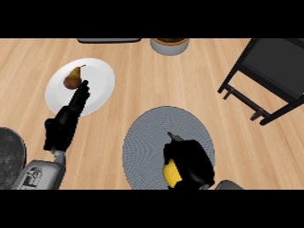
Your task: Pick the lemon from the placemat and place it in the tiered shelf
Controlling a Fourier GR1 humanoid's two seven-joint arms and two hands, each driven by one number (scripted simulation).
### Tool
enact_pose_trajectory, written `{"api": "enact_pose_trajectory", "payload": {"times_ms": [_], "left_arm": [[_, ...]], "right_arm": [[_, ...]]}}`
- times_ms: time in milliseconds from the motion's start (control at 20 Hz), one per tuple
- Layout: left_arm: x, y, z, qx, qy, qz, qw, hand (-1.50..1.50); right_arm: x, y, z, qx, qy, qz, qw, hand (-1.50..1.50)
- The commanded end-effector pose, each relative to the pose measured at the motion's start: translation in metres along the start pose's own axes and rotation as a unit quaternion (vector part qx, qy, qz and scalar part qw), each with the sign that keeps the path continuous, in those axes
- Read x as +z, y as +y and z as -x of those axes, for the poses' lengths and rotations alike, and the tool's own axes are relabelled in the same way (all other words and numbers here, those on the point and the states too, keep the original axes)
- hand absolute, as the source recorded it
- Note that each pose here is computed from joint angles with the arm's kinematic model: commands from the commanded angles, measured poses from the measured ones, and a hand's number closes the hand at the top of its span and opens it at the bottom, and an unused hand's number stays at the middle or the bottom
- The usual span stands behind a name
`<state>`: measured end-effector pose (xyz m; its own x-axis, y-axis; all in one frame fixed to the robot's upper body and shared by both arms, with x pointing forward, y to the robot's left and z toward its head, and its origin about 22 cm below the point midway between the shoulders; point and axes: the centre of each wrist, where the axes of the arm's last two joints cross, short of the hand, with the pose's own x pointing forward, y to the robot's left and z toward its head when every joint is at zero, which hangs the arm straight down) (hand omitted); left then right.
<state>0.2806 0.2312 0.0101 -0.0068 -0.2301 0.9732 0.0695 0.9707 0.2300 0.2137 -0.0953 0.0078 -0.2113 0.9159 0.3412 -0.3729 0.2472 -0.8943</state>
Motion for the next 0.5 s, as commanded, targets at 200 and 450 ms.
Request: {"api": "enact_pose_trajectory", "payload": {"times_ms": [200, 450], "left_arm": [[0.007, 0.012, 0.009, -0.002, 0.011, -0.024, 0.9996, 0.0], [0.012, 0.005, 0.009, 0.001, 0.001, -0.024, 0.9997, 0.0]], "right_arm": [[0.08, -0.034, 0.055, -0.067, -0.199, -0.03, 0.977, 1.5], [0.109, -0.089, 0.075, -0.136, -0.258, 0.03, 0.956, 1.5]]}}
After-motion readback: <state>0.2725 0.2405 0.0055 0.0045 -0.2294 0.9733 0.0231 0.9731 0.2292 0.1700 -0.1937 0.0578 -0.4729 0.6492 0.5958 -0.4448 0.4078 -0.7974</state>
